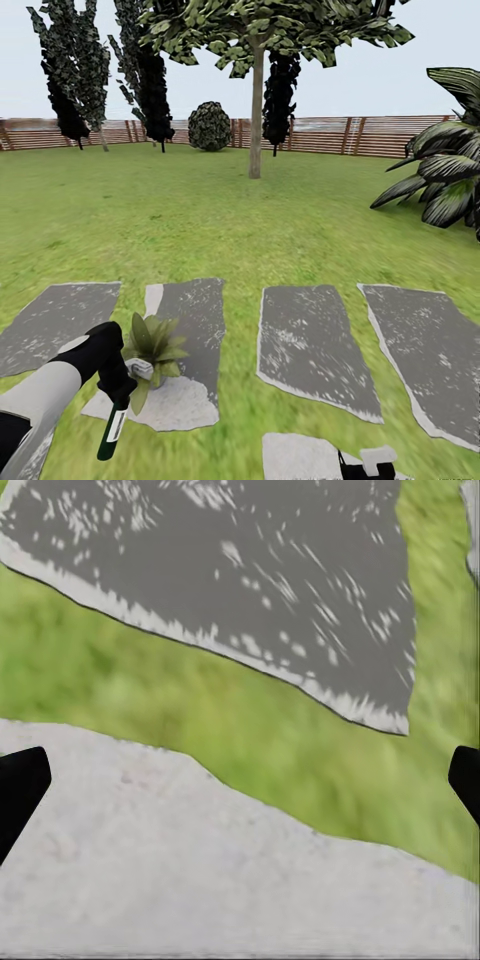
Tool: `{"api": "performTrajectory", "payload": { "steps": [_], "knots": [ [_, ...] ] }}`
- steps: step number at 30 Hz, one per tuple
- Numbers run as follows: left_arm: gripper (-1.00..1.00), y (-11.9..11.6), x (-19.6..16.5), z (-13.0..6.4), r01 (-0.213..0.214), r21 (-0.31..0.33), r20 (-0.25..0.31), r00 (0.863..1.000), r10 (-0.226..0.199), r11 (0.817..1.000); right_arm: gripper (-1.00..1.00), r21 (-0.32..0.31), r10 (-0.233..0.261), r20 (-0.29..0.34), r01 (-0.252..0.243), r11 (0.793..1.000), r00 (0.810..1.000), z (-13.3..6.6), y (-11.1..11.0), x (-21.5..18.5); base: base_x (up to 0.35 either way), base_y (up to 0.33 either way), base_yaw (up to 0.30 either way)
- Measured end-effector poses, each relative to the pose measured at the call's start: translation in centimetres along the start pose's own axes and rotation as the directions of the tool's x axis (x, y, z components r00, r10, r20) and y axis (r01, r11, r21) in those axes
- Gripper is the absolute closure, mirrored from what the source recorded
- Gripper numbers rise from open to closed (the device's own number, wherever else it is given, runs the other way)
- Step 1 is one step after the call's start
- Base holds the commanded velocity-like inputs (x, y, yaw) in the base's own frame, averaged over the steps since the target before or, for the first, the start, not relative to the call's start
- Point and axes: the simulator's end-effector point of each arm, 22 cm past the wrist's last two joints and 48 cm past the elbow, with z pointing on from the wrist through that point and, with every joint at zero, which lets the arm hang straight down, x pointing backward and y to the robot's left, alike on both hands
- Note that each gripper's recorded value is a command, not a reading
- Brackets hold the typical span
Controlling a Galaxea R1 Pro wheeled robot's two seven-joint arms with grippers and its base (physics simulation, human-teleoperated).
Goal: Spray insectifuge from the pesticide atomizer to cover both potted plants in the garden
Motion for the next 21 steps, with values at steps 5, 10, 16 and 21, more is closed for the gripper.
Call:
{"api": "performTrajectory", "payload": {
  "steps": [5, 10, 16, 21],
  "knots": [
    [1.00, 0.8, 0.1, 0.0, 0.003, -0.035, -0.002, 1.000, -0.003, 0.999, -1.00, -0.001, 0.001, 0.000, -0.001, 1.000, 1.000, 0.0, 0.1, 0.0, -0.038, -0.030, 0.251],
    [1.00, 1.6, 0.4, 0.2, 0.013, -0.061, -0.006, 1.000, -0.014, 0.998, -1.00, -0.001, 0.001, 0.000, -0.001, 1.000, 1.000, 0.0, 0.1, 0.0, -0.002, -0.001, 0.273],
    [1.00, 1.5, 0.3, 0.2, 0.015, -0.058, -0.001, 1.000, -0.015, 0.998, -1.00, -0.001, 0.001, 0.000, -0.001, 1.000, 1.000, 0.0, 0.1, 0.0, 0.000, 0.000, 0.105],
    [1.00, 1.6, 0.2, 1.3, 0.019, -0.055, 0.004, 1.000, -0.019, 0.998, -1.00, -0.001, 0.001, 0.000, -0.001, 1.000, 1.000, 0.5, 0.4, 1.0, 0.000, 0.000, 0.006]
  ]
}}
